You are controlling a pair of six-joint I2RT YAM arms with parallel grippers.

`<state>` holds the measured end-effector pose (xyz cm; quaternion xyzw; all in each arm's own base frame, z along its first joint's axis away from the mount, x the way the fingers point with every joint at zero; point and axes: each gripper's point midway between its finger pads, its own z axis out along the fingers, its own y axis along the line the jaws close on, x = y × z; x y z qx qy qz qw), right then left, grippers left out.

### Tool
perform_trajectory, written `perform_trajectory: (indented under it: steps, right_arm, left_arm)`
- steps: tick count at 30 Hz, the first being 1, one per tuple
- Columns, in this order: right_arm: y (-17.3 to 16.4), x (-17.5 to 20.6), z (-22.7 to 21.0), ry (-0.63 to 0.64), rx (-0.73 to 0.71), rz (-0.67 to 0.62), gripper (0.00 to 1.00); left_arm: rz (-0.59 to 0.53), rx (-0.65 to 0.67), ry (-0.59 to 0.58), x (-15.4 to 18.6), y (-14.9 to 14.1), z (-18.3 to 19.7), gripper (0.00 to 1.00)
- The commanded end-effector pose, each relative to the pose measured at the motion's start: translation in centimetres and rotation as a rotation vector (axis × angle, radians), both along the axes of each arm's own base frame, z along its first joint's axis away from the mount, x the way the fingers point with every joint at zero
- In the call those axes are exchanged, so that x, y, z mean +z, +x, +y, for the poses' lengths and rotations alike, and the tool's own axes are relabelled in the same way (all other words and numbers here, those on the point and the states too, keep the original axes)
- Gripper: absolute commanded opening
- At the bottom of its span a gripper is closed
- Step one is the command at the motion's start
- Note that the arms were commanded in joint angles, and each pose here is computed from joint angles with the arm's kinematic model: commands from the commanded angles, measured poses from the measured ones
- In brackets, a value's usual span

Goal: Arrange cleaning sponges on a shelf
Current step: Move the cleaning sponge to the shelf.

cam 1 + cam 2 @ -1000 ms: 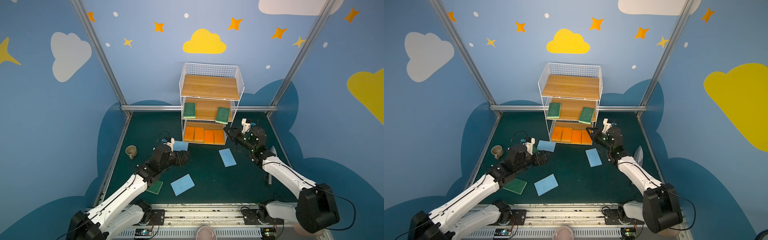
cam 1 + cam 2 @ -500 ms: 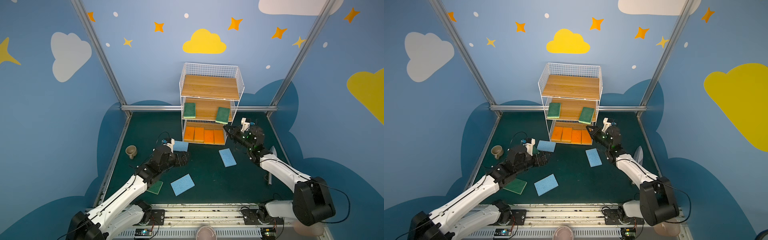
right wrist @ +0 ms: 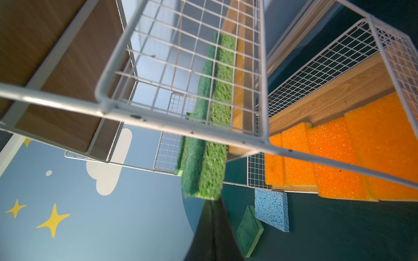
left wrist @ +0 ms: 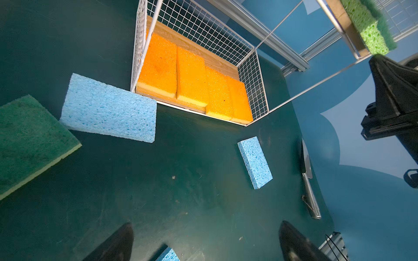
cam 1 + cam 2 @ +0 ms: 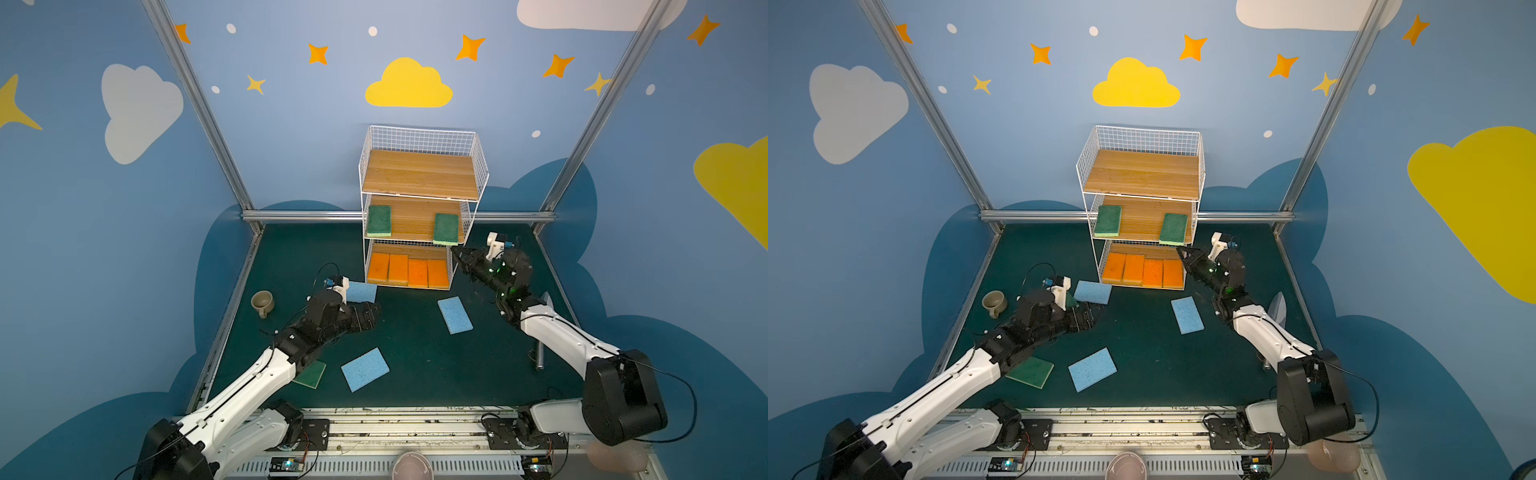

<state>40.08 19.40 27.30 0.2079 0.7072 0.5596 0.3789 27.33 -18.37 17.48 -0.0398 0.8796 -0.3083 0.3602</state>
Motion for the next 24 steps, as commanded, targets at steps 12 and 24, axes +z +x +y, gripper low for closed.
perform_trajectory:
  steps: [12, 24]
  right_arm:
    - [1.7, 2.0, -0.5, 0.019, -0.009, -0.045, 0.00]
    - [1.1, 2.0, -0.3, 0.015, 0.021, -0.046, 0.00]
  left_arm:
    - [-0.022, -0.013, -0.002, 0.9, 0.5, -0.1, 0.99]
    - [0.001, 0.004, 0.000, 0.4, 0.1, 0.6, 0.99]
